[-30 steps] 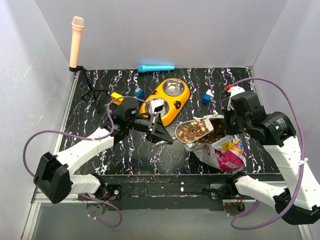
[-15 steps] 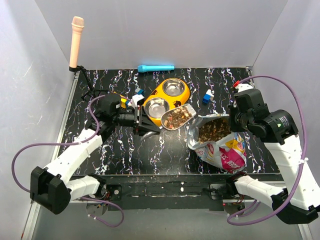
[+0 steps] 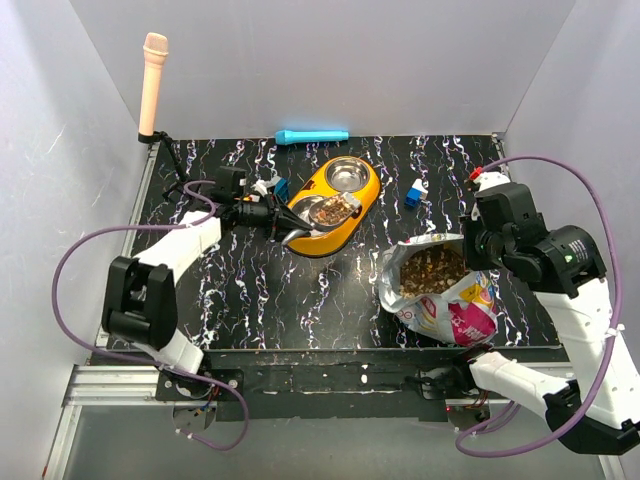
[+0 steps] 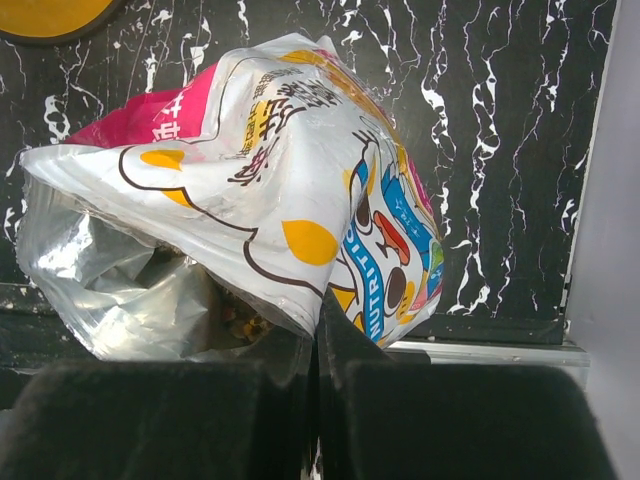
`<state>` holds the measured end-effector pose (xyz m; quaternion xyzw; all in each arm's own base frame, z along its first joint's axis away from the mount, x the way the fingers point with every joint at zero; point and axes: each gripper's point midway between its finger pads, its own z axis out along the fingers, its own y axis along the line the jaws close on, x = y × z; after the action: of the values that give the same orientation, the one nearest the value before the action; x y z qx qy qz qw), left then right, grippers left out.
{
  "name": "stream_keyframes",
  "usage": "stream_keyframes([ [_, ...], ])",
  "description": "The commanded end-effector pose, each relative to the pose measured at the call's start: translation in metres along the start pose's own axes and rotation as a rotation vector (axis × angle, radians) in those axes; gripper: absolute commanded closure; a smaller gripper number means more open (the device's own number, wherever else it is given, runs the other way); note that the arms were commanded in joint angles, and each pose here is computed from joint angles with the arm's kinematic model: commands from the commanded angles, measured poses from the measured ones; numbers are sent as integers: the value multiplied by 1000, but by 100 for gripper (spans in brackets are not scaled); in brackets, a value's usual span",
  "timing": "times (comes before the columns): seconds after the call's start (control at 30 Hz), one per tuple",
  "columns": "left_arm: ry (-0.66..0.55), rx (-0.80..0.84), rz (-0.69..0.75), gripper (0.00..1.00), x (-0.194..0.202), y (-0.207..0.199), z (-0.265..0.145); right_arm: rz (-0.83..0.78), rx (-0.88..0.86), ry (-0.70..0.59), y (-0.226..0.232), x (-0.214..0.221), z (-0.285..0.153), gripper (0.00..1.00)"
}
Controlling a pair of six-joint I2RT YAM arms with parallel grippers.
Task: Serve the pet food
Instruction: Pour the pet food into the pet food bowl.
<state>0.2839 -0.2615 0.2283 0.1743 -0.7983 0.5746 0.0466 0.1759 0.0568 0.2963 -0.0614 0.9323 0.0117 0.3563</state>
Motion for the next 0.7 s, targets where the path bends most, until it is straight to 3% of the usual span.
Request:
stream_keyframes([
  [0.0,-31,-33,37,100,-19,0,2,46,-30,-250,-8,-43,-41,99],
  [0.3,-122,-183,-2,100,-63,49,0,39,-69,-297,-5,-47,-51,99],
  [0.67,-137,-336,-13,100,-75,73,-9,1,-111,-307,1,-47,-53,99],
])
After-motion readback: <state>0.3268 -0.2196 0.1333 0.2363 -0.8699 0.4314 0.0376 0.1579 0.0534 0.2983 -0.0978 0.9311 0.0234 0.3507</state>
